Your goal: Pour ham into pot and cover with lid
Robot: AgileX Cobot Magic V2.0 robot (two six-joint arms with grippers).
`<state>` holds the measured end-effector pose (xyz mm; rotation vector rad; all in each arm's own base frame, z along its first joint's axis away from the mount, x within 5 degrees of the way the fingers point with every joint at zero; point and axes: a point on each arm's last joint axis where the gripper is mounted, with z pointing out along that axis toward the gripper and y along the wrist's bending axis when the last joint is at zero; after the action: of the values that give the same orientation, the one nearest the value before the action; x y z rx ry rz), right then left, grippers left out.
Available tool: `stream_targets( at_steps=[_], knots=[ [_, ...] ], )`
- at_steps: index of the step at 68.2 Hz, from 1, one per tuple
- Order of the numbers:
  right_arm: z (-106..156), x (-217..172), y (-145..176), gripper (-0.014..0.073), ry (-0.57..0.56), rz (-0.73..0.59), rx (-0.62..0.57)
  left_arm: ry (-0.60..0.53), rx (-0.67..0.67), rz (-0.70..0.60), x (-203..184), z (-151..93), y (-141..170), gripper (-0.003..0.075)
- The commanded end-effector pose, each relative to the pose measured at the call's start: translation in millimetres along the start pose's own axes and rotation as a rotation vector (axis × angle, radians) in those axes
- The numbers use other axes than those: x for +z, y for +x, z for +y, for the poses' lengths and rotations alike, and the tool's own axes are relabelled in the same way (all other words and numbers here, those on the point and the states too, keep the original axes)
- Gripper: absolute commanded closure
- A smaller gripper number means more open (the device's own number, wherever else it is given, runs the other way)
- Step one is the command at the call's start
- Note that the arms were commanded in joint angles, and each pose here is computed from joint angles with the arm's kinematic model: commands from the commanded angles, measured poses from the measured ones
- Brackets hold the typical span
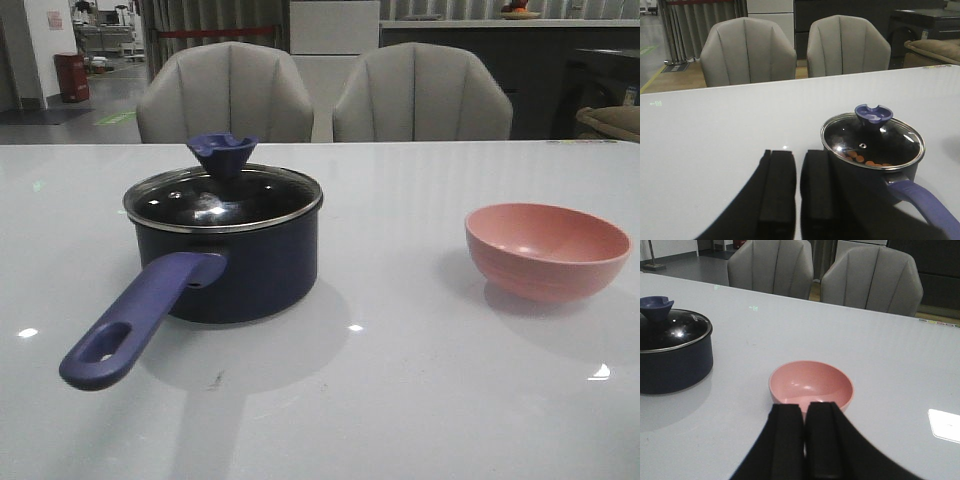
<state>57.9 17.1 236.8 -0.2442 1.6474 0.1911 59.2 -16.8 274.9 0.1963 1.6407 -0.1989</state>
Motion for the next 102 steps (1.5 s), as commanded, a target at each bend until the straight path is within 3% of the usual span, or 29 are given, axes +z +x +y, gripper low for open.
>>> stream_targets(
  at_steps=[1, 32, 49, 62, 75, 102],
  knots=[
    [-1.2, -1.6, -16.4, 0.0433, 0.012, -0.105, -0.008, -0.004, -0.015, -0.102, -1.7, 0.6, -15.8, 0.0607],
    [-1.2, -1.6, -16.4, 0.0433, 0.012, -0.105, -0.008, -0.02, -0.01, -0.102, 1.4, 2.0, -7.6, 0.0607],
    [-1.2, -1.6, -16.4, 0.0433, 0.012, -0.105, -0.008, -0.175, -0.055, -0.166, 1.3, 13.0, 23.6, 0.0607],
    [-1.2, -1.6, -16.4, 0.0433, 0.012, -0.105, -0.008, -0.23, -0.056, -0.24, -2.9, 15.8, 47.8, 0.0607],
    [-1.2, -1.6, -16.4, 0.0433, 0.012, -0.105, -0.008, -0.23, -0.052, -0.239, -2.9, 15.5, 63.3, 0.0607],
    [-1.2, -1.6, -16.4, 0.0433, 0.012, -0.105, -0.008, -0.23, -0.052, -0.24, -3.4, 15.4, 63.5, 0.0607]
  ],
)
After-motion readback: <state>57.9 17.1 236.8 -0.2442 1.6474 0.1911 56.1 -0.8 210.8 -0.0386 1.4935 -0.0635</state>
